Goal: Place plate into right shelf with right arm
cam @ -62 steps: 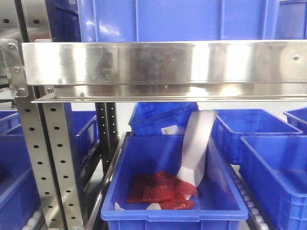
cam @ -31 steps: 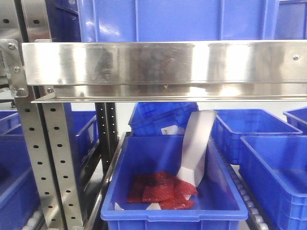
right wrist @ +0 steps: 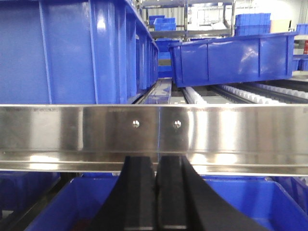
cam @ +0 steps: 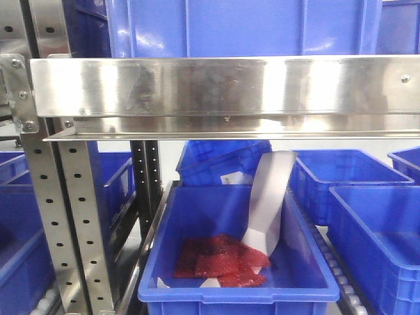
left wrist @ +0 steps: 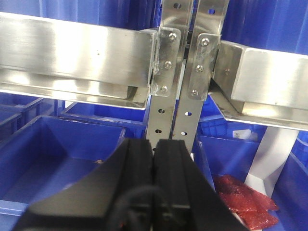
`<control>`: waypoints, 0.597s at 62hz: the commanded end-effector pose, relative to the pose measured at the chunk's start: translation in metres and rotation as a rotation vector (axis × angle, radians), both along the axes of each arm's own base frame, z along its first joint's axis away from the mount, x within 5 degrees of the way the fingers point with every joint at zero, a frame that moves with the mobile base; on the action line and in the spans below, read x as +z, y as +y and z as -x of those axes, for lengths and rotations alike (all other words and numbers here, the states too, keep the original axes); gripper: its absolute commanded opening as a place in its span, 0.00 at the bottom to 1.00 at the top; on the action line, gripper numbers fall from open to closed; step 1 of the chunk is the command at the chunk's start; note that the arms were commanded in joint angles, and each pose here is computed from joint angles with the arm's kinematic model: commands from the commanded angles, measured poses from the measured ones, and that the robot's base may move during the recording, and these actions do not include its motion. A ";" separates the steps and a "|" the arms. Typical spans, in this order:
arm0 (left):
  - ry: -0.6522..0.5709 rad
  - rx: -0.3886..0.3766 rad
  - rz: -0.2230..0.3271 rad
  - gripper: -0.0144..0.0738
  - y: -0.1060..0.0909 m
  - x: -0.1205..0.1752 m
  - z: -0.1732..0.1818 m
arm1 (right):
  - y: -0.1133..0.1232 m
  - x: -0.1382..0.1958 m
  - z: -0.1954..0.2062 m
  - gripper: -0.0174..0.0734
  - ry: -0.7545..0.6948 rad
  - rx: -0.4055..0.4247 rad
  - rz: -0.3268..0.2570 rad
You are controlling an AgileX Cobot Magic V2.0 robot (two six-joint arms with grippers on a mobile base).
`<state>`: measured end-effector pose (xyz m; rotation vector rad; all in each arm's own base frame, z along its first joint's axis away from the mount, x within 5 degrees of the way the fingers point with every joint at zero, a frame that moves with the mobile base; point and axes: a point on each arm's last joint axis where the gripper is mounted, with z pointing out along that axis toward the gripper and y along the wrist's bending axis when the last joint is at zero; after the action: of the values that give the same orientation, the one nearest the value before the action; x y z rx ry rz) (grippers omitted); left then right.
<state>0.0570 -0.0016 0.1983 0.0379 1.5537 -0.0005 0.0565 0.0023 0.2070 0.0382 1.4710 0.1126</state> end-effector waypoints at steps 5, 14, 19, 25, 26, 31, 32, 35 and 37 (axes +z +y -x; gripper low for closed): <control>-0.089 0.009 0.018 0.02 0.001 0.005 0.001 | -0.001 0.012 0.004 0.25 -0.105 -0.011 0.003; -0.089 0.009 0.018 0.02 0.001 0.005 0.001 | -0.001 0.012 0.004 0.25 -0.106 -0.011 0.003; -0.089 0.009 0.018 0.02 0.001 0.005 0.001 | -0.001 0.012 0.004 0.25 -0.106 -0.011 0.003; -0.089 0.009 0.018 0.02 0.001 0.005 0.001 | -0.001 0.012 0.004 0.25 -0.106 -0.011 0.003; -0.089 0.009 0.018 0.02 0.001 0.005 0.001 | -0.001 0.012 0.004 0.25 -0.106 -0.011 0.003; -0.089 0.009 0.018 0.02 0.001 0.005 0.001 | -0.001 0.012 0.004 0.25 -0.106 -0.011 0.003; -0.089 0.009 0.018 0.02 0.001 0.005 0.001 | -0.001 0.012 0.004 0.25 -0.106 -0.011 0.003; -0.089 0.009 0.018 0.02 0.001 0.005 0.001 | -0.001 0.012 0.004 0.25 -0.106 -0.011 0.003; -0.089 0.009 0.018 0.02 0.001 0.005 0.001 | -0.001 0.012 0.004 0.25 -0.106 -0.011 0.003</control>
<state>0.0570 -0.0016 0.1983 0.0379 1.5537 -0.0005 0.0566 0.0025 0.2057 0.0372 1.4851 0.1134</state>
